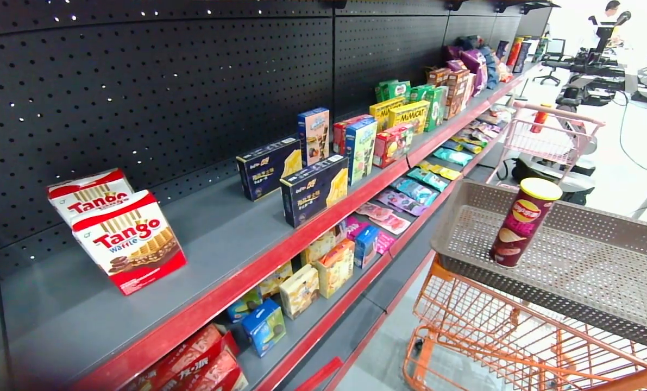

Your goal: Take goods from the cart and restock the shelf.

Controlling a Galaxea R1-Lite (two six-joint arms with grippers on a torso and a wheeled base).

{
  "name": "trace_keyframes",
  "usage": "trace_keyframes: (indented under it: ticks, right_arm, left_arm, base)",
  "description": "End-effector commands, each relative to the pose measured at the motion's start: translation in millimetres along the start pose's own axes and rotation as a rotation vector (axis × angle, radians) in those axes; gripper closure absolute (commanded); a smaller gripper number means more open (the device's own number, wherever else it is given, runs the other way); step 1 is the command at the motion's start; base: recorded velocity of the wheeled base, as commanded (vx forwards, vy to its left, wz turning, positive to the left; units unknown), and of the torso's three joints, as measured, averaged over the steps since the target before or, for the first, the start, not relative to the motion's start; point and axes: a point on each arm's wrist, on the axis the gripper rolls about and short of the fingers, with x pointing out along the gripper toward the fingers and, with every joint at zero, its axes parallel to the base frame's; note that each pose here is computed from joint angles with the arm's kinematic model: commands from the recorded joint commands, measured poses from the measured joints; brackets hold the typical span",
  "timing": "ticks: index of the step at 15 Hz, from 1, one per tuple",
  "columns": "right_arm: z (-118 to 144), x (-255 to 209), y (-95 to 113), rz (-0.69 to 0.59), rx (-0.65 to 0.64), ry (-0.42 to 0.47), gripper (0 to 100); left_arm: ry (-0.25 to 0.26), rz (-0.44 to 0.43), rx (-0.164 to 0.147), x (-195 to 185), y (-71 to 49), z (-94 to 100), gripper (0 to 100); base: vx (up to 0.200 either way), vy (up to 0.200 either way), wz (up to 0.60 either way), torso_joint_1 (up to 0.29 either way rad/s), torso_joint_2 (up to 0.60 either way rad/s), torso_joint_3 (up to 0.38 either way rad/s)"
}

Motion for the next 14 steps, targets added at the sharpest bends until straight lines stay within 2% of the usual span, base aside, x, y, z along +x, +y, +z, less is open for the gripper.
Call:
trace_keyframes:
  ticks: [1, 2, 3, 5, 7, 9, 14]
  right_arm:
    - [-30, 81, 6, -0.019, -0.075, 0.192, 0]
    - [-36, 89, 6, -0.019, -0.148, 0.190, 0]
    - [-55, 94, 2, -0.042, -0.245, 0.223, 0]
    - [-61, 103, 2, -0.044, -0.272, 0.241, 0]
    - [-67, 107, 9, 0.031, -0.267, 0.240, 0]
    - [-72, 115, 14, 0.190, -0.250, 0.217, 0]
    - [-84, 153, 25, 0.248, -0.248, 0.206, 0]
  left_arm:
    - [0.001, 0.001, 0.000, 0, 0.0, 0.0, 0]
    - [0.000, 0.001, 0.000, 0, 0.0, 0.5, 0]
    - [0.001, 0.001, 0.000, 0, 0.0, 0.0, 0]
    - [0.000, 0.001, 0.000, 0, 0.0, 0.5, 0]
    - [0.000, 0.001, 0.000, 0, 0.0, 0.5, 0]
    - [0.001, 0.001, 0.000, 0, 0.0, 0.0, 0]
    - [0.001, 0.001, 0.000, 0, 0.0, 0.0, 0]
  base:
    - [0.000, 0.000, 0.00, 0.000, 0.00, 0.000]
    - [0.000, 0.000, 0.00, 0.000, 0.00, 0.000]
    - [0.000, 0.000, 0.00, 0.000, 0.00, 0.000]
    - [0.000, 0.000, 0.00, 0.000, 0.00, 0.000]
    - [0.000, 0.000, 0.00, 0.000, 0.00, 0.000]
    - [0.000, 0.000, 0.00, 0.000, 0.00, 0.000]
    - [0.000, 0.000, 0.00, 0.000, 0.00, 0.000]
